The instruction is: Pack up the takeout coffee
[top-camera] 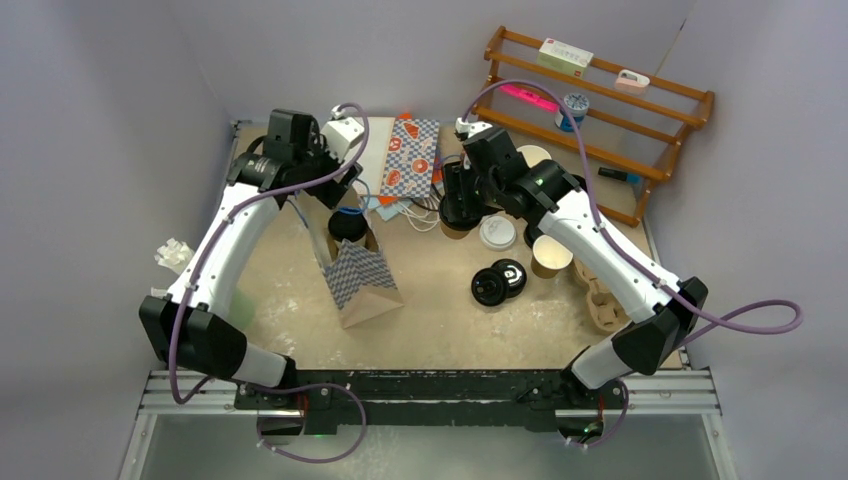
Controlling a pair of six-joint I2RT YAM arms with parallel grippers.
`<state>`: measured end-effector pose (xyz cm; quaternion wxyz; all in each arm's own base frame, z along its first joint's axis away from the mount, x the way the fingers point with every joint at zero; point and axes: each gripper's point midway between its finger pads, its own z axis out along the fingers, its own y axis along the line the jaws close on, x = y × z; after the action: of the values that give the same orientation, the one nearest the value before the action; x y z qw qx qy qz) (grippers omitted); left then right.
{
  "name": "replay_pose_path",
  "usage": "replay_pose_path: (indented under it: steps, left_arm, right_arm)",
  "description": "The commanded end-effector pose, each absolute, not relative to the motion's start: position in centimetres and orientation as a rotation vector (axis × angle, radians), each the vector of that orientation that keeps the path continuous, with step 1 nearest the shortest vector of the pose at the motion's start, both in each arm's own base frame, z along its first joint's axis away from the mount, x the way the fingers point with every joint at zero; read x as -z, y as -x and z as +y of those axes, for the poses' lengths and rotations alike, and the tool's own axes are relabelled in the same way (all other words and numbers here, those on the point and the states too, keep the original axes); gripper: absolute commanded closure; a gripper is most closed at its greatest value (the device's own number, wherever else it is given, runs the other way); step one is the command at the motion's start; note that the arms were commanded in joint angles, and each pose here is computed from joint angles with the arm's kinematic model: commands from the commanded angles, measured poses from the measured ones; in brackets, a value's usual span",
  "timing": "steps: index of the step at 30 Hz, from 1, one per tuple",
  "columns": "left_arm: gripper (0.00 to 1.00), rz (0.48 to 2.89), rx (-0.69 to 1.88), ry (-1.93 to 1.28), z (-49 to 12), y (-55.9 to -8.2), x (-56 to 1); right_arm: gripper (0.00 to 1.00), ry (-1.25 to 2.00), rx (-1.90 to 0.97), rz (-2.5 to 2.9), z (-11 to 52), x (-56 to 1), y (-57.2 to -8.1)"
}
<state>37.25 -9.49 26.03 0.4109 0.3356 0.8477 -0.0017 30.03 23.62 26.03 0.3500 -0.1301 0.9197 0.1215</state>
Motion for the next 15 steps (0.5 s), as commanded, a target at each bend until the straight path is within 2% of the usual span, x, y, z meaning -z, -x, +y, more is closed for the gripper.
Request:
replay_pose_path:
  steps: [1,4,7,10,15]
  left_arm:
    - [0.14,2.156,-0.066,-0.876,-8.3,-37.7,-25.9]
    - [0.16,2.184,-0.121,-0.854,-7.4,-37.7,-25.5]
    - [0.27,2.197,-0.180,-0.822,-6.5,-37.9,-25.4]
    - [0.30,2.190,-0.193,-0.815,-6.4,-38.1,-25.7]
    - [0.49,2.175,-0.185,-0.794,-6.5,-38.3,-27.0]
  right_arm:
    - [0.65,0.337,-0.338,2.351,23.8,-27.5,-30.4]
    - [0.65,0.336,-0.337,2.352,23.8,-27.5,-30.4]
    - [0.65,0.339,-0.338,2.353,23.8,-27.5,-30.4]
    - [0.65,0.337,-0.340,2.352,23.9,-27.6,-30.4]
    - [0.66,0.340,-0.343,2.356,23.9,-27.4,-30.3]
